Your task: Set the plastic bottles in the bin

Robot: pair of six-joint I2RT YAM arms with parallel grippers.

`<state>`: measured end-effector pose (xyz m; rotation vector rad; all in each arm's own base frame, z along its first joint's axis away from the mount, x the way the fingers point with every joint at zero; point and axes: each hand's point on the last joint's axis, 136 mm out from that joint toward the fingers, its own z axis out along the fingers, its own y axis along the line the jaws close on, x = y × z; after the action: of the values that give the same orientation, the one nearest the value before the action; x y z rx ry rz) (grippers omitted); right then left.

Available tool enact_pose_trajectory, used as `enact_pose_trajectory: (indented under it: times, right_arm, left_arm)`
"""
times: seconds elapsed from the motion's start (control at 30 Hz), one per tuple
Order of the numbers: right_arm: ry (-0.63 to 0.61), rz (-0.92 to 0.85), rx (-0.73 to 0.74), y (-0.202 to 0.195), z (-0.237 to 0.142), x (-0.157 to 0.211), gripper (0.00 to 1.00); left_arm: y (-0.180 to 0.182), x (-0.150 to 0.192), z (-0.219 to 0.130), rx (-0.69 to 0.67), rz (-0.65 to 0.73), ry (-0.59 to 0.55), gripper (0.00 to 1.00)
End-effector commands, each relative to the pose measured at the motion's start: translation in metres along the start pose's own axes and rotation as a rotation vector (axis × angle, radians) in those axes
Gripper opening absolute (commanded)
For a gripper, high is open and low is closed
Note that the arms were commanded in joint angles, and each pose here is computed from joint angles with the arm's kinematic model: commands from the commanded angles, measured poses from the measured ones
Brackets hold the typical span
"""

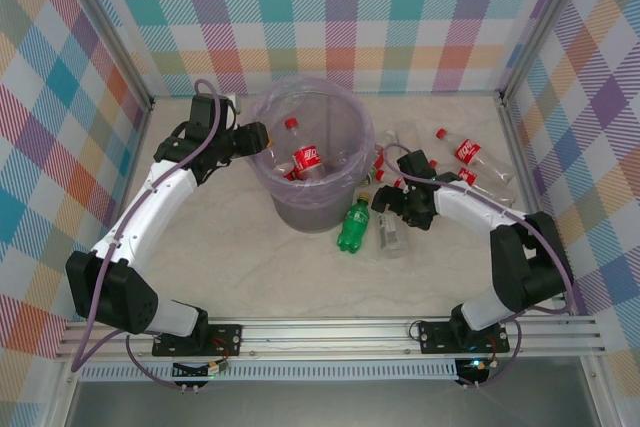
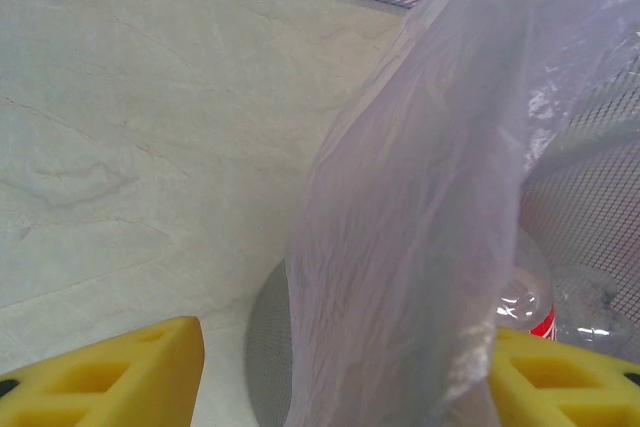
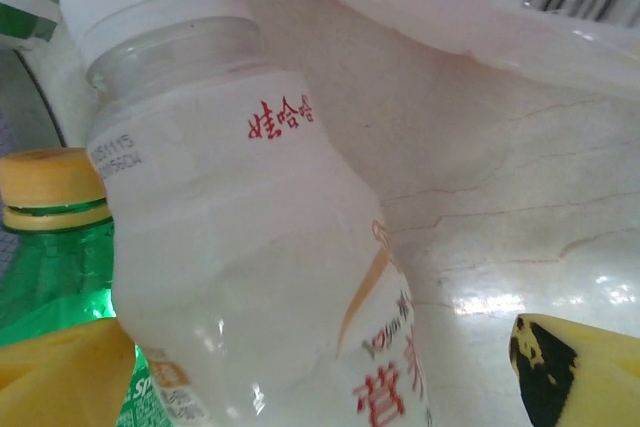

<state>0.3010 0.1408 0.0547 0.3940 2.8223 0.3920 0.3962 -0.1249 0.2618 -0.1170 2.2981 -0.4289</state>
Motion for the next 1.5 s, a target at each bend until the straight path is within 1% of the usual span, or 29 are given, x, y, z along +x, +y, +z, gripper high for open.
enact_pose_trajectory:
  times: [0.0, 0.07, 0.13, 0.23, 0.3, 0.4, 0.47, 0.57, 0.7, 0.77, 0.87, 1.03, 1.13, 1.27, 1.37, 1.47]
  right_arm:
    - [0.019, -0.014, 0.004, -0.003, 0.014, 0.002, 0.95]
    - [0.033, -0.024, 0.002, -0.002, 0.02, 0.004, 0.92]
    - [0.031, -0.044, 0.025, -0.008, 0.018, 0.006, 0.87]
    - [-0.002, -0.062, 0.017, -0.017, 0.002, 0.011, 0.77]
    - [-0.012, -0.071, 0.001, -0.019, -0.012, 0.017, 0.73]
    - [-0.03, -0.072, -0.029, -0.021, -0.032, 0.027, 0.71]
    - [-0.051, -0.069, -0.05, -0.023, -0.045, 0.033, 0.69]
    - [-0.08, -0.071, -0.05, -0.029, -0.066, 0.037, 0.68]
    - [-0.128, -0.077, -0.056, -0.033, -0.093, 0.036, 0.66]
    - [-0.168, -0.079, -0.062, -0.033, -0.109, 0.031, 0.63]
    - [-0.215, -0.079, -0.064, -0.033, -0.126, 0.025, 0.62]
    - [-0.205, -0.086, -0.071, -0.03, -0.129, 0.025, 0.62]
    - [-0.205, -0.08, -0.07, -0.033, -0.122, 0.026, 0.63]
    - [-0.19, -0.084, -0.019, -0.04, -0.108, 0.023, 0.62]
    - [-0.172, -0.083, -0.031, -0.036, -0.101, 0.022, 0.64]
    - [-0.184, -0.076, -0.048, -0.032, -0.103, 0.019, 0.64]
  left_arm:
    - [0.01, 0.015, -0.002, -0.036, 0.026, 0.052, 0.62]
    - [0.01, 0.014, -0.002, -0.031, 0.025, 0.052, 0.62]
    - [0.013, 0.013, 0.0, -0.019, 0.007, 0.054, 0.63]
    - [0.023, 0.011, 0.002, -0.033, -0.024, 0.069, 0.62]
    - [0.025, 0.009, 0.0, -0.041, -0.023, 0.059, 0.62]
    - [0.025, 0.005, -0.006, -0.042, -0.018, 0.031, 0.62]
    - [0.025, 0.005, -0.006, -0.044, -0.016, 0.032, 0.62]
    - [0.026, 0.005, -0.005, -0.049, -0.012, 0.039, 0.62]
    - [0.031, 0.006, -0.005, -0.075, 0.002, 0.042, 0.62]
    - [0.03, 0.005, -0.006, -0.07, 0.002, 0.04, 0.62]
    - [0.029, 0.006, -0.005, -0.067, 0.001, 0.044, 0.62]
    - [0.029, 0.007, -0.003, -0.059, -0.001, 0.053, 0.62]
    - [0.028, 0.007, -0.003, -0.057, 0.0, 0.054, 0.63]
    - [0.028, 0.004, -0.01, -0.065, 0.01, 0.036, 0.63]
    - [0.029, 0.004, -0.012, -0.065, 0.013, 0.031, 0.64]
    - [0.028, 0.004, -0.01, -0.059, 0.011, 0.034, 0.64]
